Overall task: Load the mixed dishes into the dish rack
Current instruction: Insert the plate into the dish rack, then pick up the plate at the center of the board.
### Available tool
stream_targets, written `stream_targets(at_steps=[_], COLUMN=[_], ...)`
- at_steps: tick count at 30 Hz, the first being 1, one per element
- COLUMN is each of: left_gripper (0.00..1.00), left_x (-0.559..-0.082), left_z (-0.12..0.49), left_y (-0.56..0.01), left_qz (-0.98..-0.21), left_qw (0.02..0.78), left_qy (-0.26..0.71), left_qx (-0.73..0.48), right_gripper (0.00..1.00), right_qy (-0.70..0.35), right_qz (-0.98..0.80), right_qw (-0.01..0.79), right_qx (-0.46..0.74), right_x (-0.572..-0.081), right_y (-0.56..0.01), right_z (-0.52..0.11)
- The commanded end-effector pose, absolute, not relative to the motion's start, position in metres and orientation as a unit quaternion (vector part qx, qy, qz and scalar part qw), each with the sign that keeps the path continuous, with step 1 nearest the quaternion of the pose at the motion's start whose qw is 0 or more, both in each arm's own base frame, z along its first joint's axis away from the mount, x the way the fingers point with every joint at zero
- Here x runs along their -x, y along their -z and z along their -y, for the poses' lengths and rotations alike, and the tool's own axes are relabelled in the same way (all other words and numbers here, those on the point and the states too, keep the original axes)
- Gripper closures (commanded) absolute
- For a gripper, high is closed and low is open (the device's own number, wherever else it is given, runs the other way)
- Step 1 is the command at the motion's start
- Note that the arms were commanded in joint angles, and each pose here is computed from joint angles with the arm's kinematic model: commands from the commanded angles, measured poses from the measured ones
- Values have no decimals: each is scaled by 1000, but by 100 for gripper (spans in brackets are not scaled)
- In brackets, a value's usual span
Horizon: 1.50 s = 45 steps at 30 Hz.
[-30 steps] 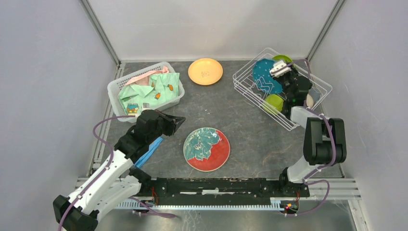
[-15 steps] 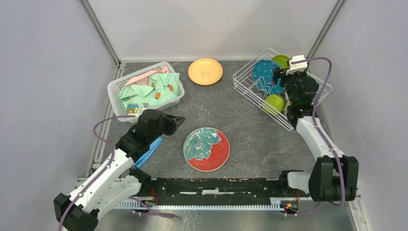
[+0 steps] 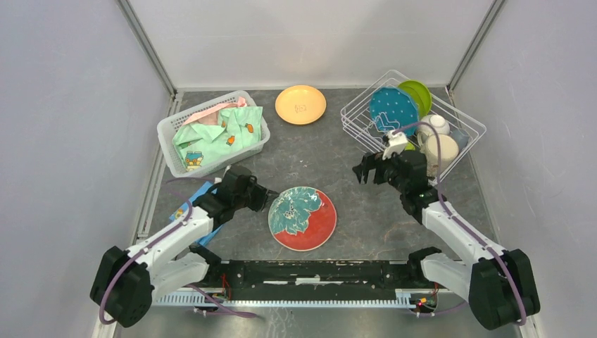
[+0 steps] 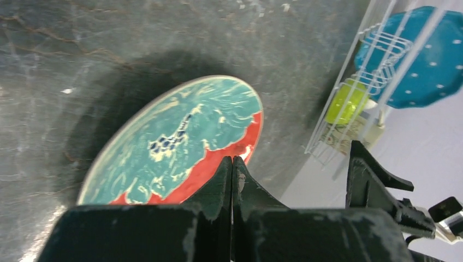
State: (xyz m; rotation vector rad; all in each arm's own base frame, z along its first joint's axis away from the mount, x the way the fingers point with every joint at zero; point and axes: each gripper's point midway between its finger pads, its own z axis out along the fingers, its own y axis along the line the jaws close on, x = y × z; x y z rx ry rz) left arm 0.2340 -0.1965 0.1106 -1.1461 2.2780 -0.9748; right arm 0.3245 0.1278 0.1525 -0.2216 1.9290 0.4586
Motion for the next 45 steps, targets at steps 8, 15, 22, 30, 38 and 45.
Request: stream_targets(at_steps=[8,15,22,30,38,45], left_gripper=[98,98,98,98,98,98], left_x=[-229,-221,-212,-205,-204,-204], left_z=[211,208,208,209,214,219], left_y=[-77,-63,-57,-52,-48,-54], left_qz=[-820,-827,-826,-828,-826,-825], left_qw=[167,156,148,137,130,124], left_qy=[371,357,371,375,389,402], left_qx=[403,406,399,394,386,378], right_gripper=[2,38,53,48,51,83], right_qy=[-362,-412,-427,-431,-466,-459], right_qz=[-799,-803,-819,-834,-825,-831], right_qw=[449,387,343,303,284,290], right_qx=[168,187,172,167,147,118], right_x=[-245,-224,-218,-212,-210,-218], right_y=[-94,-71,-58,-41,-45,-40], right_z=[-206,-230,-244,-254,-271,-270])
